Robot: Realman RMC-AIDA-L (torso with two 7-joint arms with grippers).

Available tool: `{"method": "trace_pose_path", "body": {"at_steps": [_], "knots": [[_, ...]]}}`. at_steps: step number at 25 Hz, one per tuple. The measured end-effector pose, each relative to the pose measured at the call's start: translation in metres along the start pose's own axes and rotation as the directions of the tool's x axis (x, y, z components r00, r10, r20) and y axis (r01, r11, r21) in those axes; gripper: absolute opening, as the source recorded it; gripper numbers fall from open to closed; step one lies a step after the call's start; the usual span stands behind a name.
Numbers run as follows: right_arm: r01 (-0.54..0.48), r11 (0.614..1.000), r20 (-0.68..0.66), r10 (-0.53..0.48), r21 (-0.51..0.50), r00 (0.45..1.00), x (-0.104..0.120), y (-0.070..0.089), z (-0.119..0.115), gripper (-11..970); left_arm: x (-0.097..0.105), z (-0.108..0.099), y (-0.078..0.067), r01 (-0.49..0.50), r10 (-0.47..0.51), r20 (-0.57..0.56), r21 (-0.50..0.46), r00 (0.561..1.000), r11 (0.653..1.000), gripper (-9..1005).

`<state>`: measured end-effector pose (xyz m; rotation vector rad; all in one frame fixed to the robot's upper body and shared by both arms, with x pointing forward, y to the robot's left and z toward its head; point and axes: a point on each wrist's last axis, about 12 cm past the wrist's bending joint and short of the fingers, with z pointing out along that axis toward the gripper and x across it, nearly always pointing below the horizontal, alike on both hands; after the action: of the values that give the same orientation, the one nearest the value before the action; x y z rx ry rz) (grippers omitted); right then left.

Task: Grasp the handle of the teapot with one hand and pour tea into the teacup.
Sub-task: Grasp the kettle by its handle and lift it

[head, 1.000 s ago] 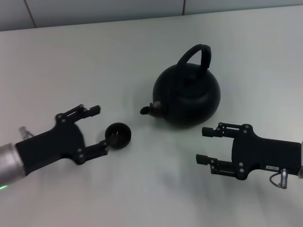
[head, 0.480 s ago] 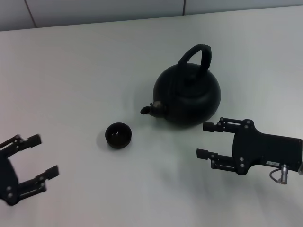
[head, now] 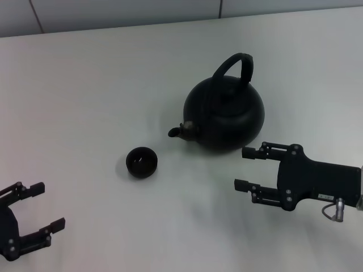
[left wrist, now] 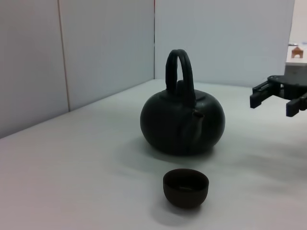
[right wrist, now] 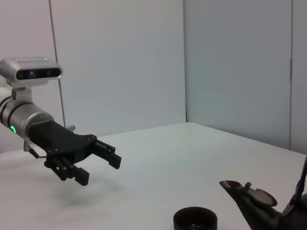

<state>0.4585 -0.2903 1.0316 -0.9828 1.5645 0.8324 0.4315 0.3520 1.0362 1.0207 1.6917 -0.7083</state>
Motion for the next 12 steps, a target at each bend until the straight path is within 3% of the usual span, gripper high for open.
{"method": "trace_pose_path", "body": {"at_steps": [4,7,9,12], "knots": [[-0.023,0.997,0.072,0.017,0.076,0.997,0.001,0.002,-0.004,589,0.000,0.002,-0.001,-0.001,0.001,0.005,0.004,1.000,1.000,801],[-0.034,0.966,0.195,-0.017,0.256,0.981,0.009,0.009,-0.012,587,-0.001,0.004,-0.002,0.000,0.000,0.011,0.004,1.000,1.000,801],[-0.051,0.919,0.251,-0.052,0.390,0.967,0.014,0.014,-0.016,585,0.000,0.005,-0.003,0.002,-0.002,0.013,0.003,1.000,1.000,801],[-0.125,0.805,0.310,-0.076,0.580,0.948,0.022,0.016,-0.020,583,0.000,0.006,-0.003,0.004,-0.004,0.012,-0.002,1.000,1.000,801]]}}
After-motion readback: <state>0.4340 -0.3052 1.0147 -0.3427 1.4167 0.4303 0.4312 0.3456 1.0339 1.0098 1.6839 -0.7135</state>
